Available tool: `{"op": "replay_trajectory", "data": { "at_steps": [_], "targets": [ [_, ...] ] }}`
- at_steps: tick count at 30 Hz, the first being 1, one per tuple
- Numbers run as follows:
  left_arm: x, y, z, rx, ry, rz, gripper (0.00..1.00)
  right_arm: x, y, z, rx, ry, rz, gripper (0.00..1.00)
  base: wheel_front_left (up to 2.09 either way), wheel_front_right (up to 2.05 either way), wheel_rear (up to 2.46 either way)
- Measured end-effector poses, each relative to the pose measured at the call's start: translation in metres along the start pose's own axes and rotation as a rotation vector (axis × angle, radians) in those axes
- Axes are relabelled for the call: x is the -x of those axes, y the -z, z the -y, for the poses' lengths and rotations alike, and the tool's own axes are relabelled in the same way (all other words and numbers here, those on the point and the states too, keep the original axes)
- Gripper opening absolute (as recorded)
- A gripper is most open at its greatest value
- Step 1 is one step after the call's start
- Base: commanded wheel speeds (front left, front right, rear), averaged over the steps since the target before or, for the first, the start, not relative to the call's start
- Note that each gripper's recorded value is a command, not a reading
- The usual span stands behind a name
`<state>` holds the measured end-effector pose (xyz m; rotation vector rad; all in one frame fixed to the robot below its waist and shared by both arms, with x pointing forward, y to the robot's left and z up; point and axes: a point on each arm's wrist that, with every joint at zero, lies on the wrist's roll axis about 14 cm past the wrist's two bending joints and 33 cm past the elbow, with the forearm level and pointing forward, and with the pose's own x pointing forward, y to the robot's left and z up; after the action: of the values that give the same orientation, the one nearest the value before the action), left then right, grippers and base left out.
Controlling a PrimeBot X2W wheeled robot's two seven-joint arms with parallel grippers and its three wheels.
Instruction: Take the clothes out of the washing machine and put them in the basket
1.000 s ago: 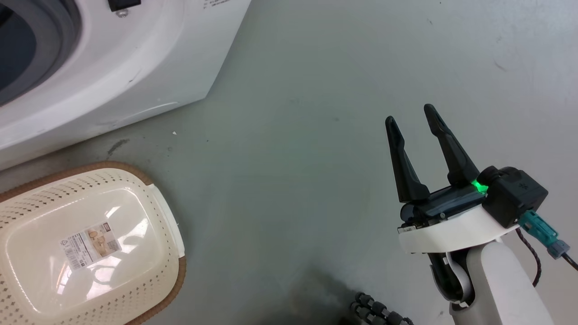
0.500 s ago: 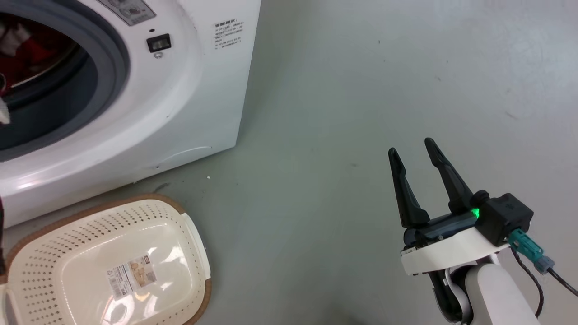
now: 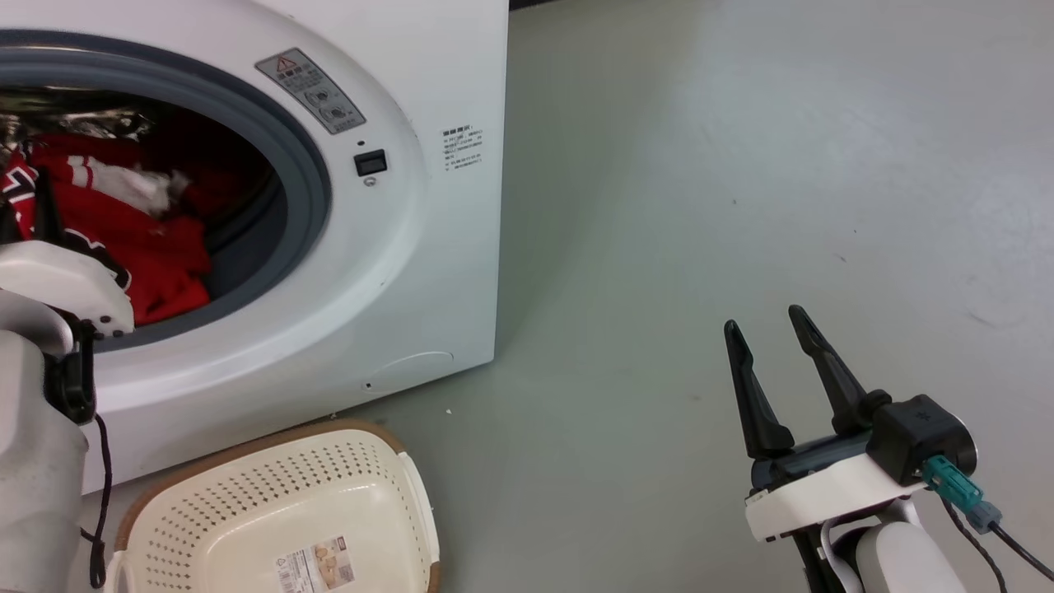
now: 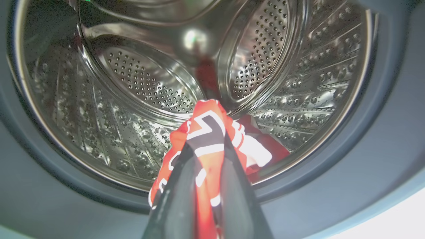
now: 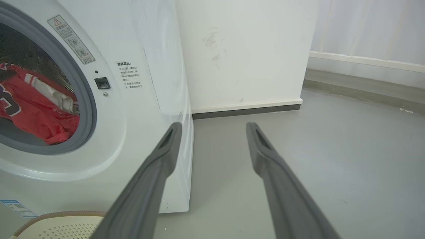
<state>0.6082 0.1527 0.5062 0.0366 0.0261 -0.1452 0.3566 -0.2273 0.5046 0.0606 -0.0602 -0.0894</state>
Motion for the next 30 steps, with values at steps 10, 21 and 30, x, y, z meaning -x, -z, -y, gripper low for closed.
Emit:
{"op": "replay_trajectory", "data": {
  "at_steps": [10,21,30],
  "targets": [
    [0.045,-0.046,-0.006,-0.024,-0.002,0.113,0.00,0.007,-0.016,-0.015,-0.008,-0.048,0.047,1.00,0.00,0.00,0.00],
    [0.110,-0.055,0.007,-0.025,0.008,0.195,0.00,0.011,-0.023,-0.029,-0.005,-0.093,0.052,1.00,0.00,0.00,0.00],
    [0.172,-0.039,0.011,-0.048,-0.002,0.159,0.00,0.015,-0.024,-0.046,-0.001,-0.143,0.043,1.00,0.00,0.00,0.00]
  ]
}}
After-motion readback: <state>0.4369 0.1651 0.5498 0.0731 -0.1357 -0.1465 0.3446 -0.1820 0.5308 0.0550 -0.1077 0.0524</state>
